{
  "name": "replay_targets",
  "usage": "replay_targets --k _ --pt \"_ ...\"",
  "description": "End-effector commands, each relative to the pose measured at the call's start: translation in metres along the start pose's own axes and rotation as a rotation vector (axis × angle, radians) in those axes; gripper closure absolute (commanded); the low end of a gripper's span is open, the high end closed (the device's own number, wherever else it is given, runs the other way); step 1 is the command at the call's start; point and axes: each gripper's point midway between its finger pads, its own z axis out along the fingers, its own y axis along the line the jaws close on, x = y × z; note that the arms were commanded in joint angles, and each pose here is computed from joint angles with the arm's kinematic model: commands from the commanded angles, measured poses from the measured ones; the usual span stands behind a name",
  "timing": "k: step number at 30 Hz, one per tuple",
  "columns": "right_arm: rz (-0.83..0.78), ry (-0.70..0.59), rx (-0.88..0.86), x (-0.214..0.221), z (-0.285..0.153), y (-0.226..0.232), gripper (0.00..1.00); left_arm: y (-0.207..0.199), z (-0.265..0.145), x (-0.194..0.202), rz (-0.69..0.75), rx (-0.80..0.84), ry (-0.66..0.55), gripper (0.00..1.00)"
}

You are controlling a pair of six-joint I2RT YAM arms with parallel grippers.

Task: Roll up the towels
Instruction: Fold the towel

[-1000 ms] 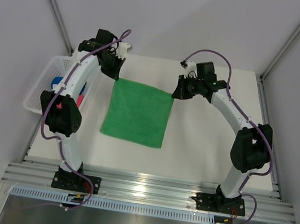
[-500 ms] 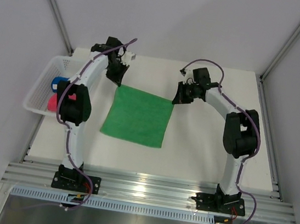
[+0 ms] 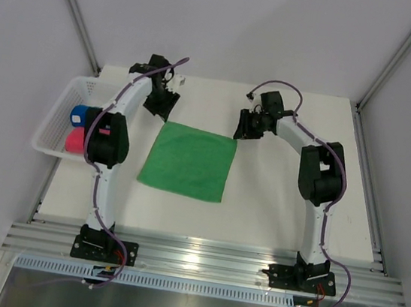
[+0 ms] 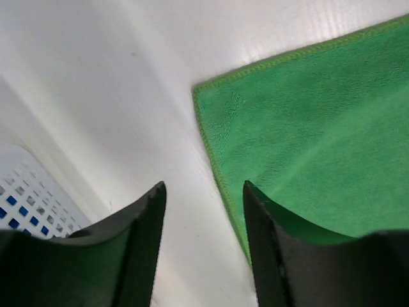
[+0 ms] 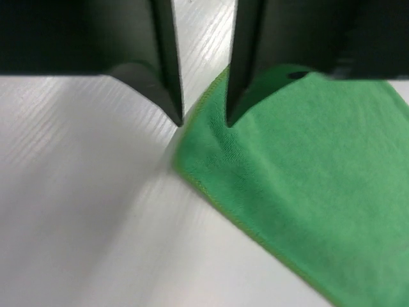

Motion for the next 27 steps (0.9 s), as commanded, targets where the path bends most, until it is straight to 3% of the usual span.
replay_targets --k 1,8,12,13,15,17,20,22,27 --pt "0.021 -0.065 0.073 -0.025 0.002 -0.016 0.57 0.016 -0.003 -0.016 -0.009 -0.068 -0.045 0.43" --pt "0.076 -0.142 0.217 -0.049 -0.023 -0.037 0.51 0.016 -0.052 -0.028 -0.015 -0.1 -0.112 0.42" --pt "-0.004 -0.125 0.176 -0.034 -0.03 -0.01 0.58 -0.009 -0.088 0.008 -0.006 -0.025 -0.062 0.48" --pt "-0.052 -0.131 0.149 -0.034 -0.033 0.002 0.59 -0.022 -0.072 0.042 -0.007 0.024 0.027 0.51" --pt "-0.1 -0.084 0.081 -0.013 -0.022 0.027 0.62 -0.031 -0.076 0.054 0.026 0.042 0.022 0.51" --pt "-0.127 -0.065 0.028 -0.004 -0.012 0.046 0.65 -0.049 -0.068 0.098 0.057 0.068 0.113 0.51" --pt "-0.102 -0.032 0.018 0.004 0.006 0.048 0.74 -0.069 -0.053 0.153 0.078 0.104 0.249 0.54" --pt "-0.083 -0.02 0.016 0.006 0.011 0.046 0.76 -0.075 -0.047 0.166 0.071 0.113 0.276 0.59" --pt "-0.01 0.058 0.043 0.032 0.03 0.028 0.82 -0.09 -0.027 0.205 0.085 0.136 0.376 0.59"
